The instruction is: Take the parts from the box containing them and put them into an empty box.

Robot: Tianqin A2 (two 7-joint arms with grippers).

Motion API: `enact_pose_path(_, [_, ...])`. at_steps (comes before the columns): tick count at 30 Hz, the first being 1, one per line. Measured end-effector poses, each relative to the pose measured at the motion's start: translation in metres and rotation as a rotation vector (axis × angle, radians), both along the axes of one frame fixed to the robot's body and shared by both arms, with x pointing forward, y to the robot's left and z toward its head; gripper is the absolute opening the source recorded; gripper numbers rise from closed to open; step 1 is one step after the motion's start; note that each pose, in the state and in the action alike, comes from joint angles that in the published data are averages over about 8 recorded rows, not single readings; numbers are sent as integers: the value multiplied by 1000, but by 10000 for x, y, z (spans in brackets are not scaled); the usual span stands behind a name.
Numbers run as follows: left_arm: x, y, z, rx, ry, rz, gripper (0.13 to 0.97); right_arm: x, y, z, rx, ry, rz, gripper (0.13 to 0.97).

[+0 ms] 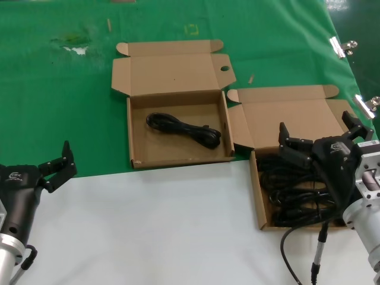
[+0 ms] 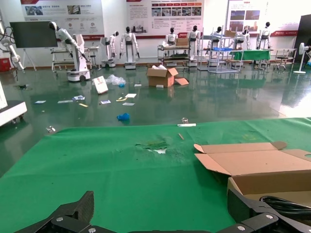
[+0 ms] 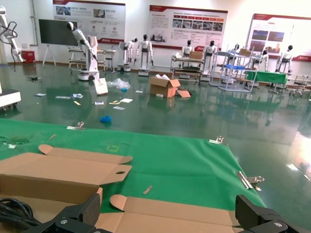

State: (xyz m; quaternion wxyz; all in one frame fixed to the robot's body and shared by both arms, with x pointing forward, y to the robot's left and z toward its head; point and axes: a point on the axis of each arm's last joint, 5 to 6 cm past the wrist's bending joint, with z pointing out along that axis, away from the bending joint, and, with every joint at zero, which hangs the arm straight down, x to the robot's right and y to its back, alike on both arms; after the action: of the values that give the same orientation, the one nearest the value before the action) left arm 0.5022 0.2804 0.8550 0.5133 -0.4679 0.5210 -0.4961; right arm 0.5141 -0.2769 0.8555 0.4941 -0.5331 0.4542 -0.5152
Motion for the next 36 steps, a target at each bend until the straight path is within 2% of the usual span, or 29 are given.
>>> enact_pose_path(36, [0, 0, 0, 0, 0, 0, 966, 0, 0, 0, 0, 0, 0, 966])
